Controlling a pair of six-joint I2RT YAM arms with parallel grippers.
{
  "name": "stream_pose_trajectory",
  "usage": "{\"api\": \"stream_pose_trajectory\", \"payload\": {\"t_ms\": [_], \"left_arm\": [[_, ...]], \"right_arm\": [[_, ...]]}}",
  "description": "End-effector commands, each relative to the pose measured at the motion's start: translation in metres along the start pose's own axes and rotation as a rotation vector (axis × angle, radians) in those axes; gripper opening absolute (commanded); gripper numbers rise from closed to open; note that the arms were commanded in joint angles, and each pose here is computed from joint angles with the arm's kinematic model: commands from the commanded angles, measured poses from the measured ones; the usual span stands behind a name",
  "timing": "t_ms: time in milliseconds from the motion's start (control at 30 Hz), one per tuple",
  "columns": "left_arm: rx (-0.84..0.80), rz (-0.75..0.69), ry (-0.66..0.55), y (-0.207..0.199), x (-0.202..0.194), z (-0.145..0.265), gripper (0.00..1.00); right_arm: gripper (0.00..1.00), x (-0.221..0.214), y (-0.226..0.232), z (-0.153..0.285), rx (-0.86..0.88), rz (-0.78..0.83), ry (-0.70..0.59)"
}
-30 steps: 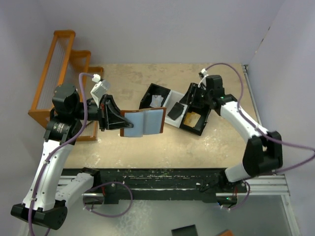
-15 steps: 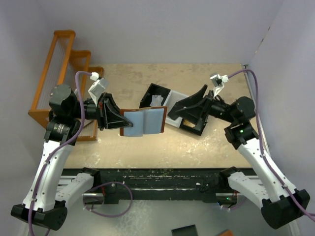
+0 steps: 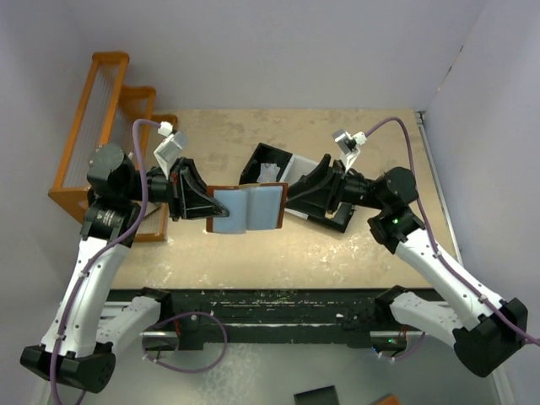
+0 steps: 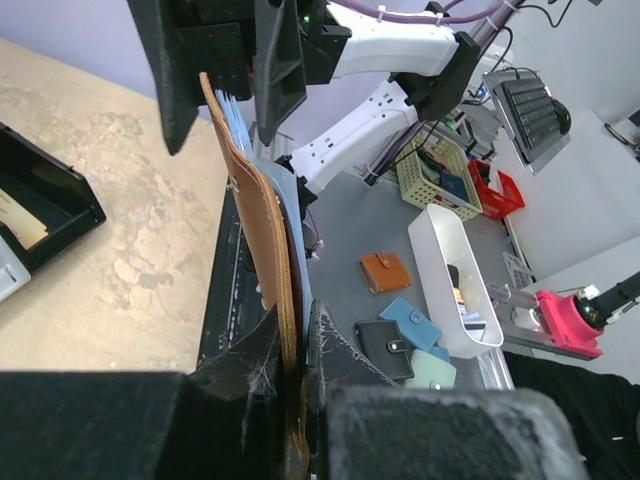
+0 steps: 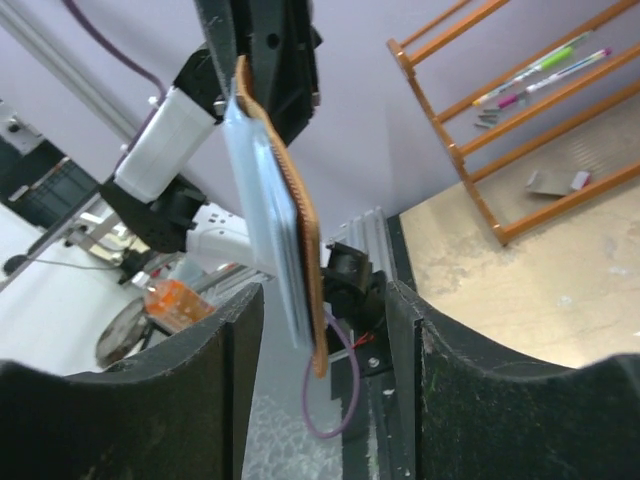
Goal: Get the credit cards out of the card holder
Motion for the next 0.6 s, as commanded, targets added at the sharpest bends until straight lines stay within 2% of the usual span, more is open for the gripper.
{"api": "stream_pose_trajectory", "payload": {"t_ms": [0,267,367,400,467,533,567], "left_arm": [[-0.011,-0.03,-0.002,0.004,0.0,-0.001,0.0],[0.021,-0.023,0.01,0.022,-0.008,-0.003,0.0],[0.069,-0.02,0.019,0.036,-0.015,-0.004,0.0],[0.108,-0.01,0.03,0.045,-0.017,-0.004,0.0],[0.26,-0.02,0.096,0.067,-0.028,0.0,0.1],[0.391,-0.022,0.181,0.087,-0.039,0.007,0.14],[0.455,-0.017,0.227,0.097,-0.045,0.011,0.23]], "right_arm": [[0.5,-0.004,0.012,0.0,0.092,0.02,0.003],[0.16,-0.014,0.004,-0.008,0.124,-0.045,0.008],[0.0,-0.015,-0.002,-0.013,0.101,-0.07,0.005],[0.0,-0.014,-0.008,-0.014,0.075,-0.083,-0.003],[0.0,-0.011,-0.02,-0.018,-0.008,-0.102,-0.032],[0.0,-0.011,-0.04,-0.019,-0.14,-0.137,-0.041],[0.0,-0.01,-0.048,-0.02,-0.199,-0.146,-0.047]]}}
Point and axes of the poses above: each gripper's point midway between its finger pads, its own z axis back along the fingers, its own y axis along the line the jaws close on, x = y × z, the point moved 7 cm from there along z, back along the fingers, and after that the axes turned 13 degrees about -z, right-handed, at the moved point
